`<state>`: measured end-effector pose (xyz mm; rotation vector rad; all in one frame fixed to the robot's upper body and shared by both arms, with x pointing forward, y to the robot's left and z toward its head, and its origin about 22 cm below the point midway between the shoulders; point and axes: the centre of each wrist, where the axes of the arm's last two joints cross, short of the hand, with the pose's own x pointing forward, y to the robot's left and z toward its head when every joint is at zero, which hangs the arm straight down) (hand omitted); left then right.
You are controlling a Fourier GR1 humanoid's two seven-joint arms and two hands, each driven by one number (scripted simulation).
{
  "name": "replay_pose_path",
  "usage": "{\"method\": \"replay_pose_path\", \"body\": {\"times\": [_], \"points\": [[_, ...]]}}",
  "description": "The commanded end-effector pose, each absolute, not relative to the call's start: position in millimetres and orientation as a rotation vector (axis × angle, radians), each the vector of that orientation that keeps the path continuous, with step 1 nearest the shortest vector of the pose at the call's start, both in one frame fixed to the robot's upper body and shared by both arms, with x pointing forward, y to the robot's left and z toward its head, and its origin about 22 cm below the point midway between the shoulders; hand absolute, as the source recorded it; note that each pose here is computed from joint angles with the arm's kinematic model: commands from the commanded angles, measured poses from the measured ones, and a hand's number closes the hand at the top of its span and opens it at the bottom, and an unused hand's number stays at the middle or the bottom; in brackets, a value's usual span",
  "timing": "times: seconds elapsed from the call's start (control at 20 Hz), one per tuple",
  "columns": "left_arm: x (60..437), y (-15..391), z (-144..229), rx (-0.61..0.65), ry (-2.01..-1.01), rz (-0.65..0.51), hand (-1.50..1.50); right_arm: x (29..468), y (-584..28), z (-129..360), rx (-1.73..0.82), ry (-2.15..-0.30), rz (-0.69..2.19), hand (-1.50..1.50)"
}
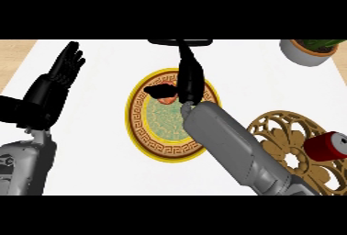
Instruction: Pick the squash from the placemat and place it in the plate
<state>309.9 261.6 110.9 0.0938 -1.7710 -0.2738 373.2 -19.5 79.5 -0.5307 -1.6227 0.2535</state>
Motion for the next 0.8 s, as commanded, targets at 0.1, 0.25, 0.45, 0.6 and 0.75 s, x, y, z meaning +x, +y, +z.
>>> {"method": "replay_pose_path", "body": {"times": [0.1, 0.25, 0.45, 0.6, 0.75], "points": [[308.4, 287.9, 104.5, 0.116, -1.760, -0.240, 0.00, 375.4, -35.1, 79.8, -0.450, -1.668, 0.049, -1.50], [307.1, 273.6, 100.8, 0.143, -1.745, -0.215, 0.00, 371.2, -64.1, 75.4, -0.429, -1.663, -0.001, -1.50], [298.4, 284.9, 104.7, 0.165, -1.754, -0.230, 0.00, 347.2, -106.0, 54.0, -0.415, -1.678, -0.045, -1.50], [292.7, 266.5, 100.8, 0.166, -1.750, -0.220, 0.00, 335.5, -145.7, 60.7, -0.426, -1.693, -0.001, -1.50], [286.8, 290.3, 107.2, 0.153, -1.752, -0.219, 0.00, 304.4, -181.1, 50.6, -0.411, -1.716, 0.034, -1.50]]}}
